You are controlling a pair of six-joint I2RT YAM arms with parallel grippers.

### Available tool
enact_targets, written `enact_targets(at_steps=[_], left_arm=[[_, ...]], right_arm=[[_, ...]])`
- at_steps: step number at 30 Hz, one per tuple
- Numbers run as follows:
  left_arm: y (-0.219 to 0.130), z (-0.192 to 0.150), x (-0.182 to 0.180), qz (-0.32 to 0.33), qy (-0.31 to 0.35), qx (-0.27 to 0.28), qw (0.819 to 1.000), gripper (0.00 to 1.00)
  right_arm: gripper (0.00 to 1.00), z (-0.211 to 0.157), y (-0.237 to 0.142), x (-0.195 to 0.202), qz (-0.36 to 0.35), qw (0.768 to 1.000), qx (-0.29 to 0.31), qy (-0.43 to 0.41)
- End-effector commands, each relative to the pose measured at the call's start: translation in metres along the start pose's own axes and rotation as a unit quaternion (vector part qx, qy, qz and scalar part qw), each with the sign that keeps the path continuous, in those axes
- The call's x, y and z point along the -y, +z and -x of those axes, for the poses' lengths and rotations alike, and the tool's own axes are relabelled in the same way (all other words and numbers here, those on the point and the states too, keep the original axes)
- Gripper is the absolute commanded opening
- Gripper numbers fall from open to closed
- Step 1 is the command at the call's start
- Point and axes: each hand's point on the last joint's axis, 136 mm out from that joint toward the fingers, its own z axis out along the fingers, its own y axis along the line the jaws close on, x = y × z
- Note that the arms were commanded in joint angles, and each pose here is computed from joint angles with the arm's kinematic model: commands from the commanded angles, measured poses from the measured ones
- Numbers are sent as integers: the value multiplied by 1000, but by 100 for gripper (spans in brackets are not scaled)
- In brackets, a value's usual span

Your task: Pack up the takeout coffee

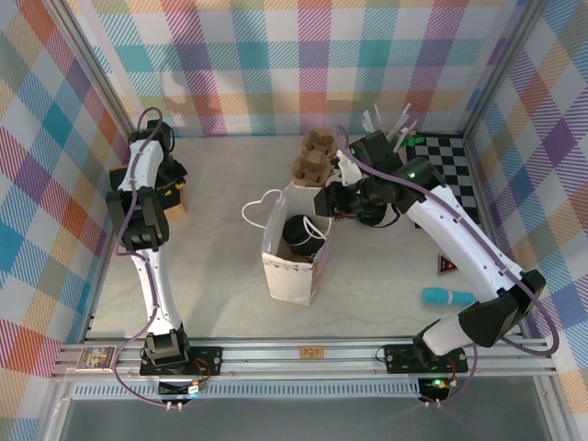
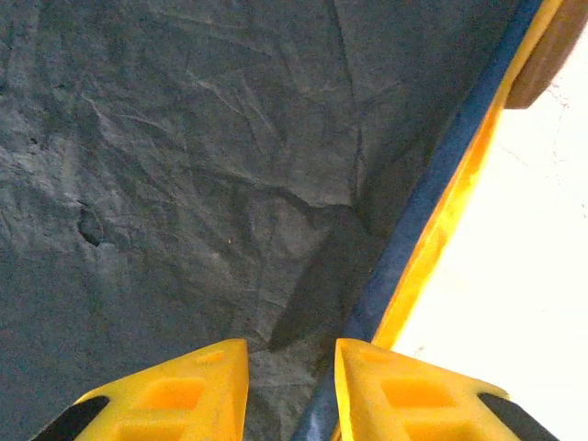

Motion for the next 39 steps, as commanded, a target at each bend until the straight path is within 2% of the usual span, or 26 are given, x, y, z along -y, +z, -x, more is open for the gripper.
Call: enact_targets(at_steps=[1, 6, 15, 23, 27, 39], left_arm=[[6, -6, -16, 24, 7, -17, 1000, 30], [8, -8, -16, 25, 8, -20, 999, 28], [8, -8, -17, 27, 9, -18, 999, 18], [-8, 1, -17, 24, 9, 2, 1000, 15], [-11, 2, -17, 23, 10, 5, 1000, 5], [-50, 19, -16, 10, -1, 49, 999, 4]], right_arm=[[41, 11, -8, -4, 3, 1000, 22, 1], [41, 13, -8, -6, 5, 1000, 24, 1], [40, 13, -10, -6, 5, 1000, 27, 1], [40, 14, -9, -8, 9, 1000, 26, 1], [40, 14, -8, -8, 11, 1000, 25, 0], [40, 16, -10, -9, 12, 999, 31, -2]])
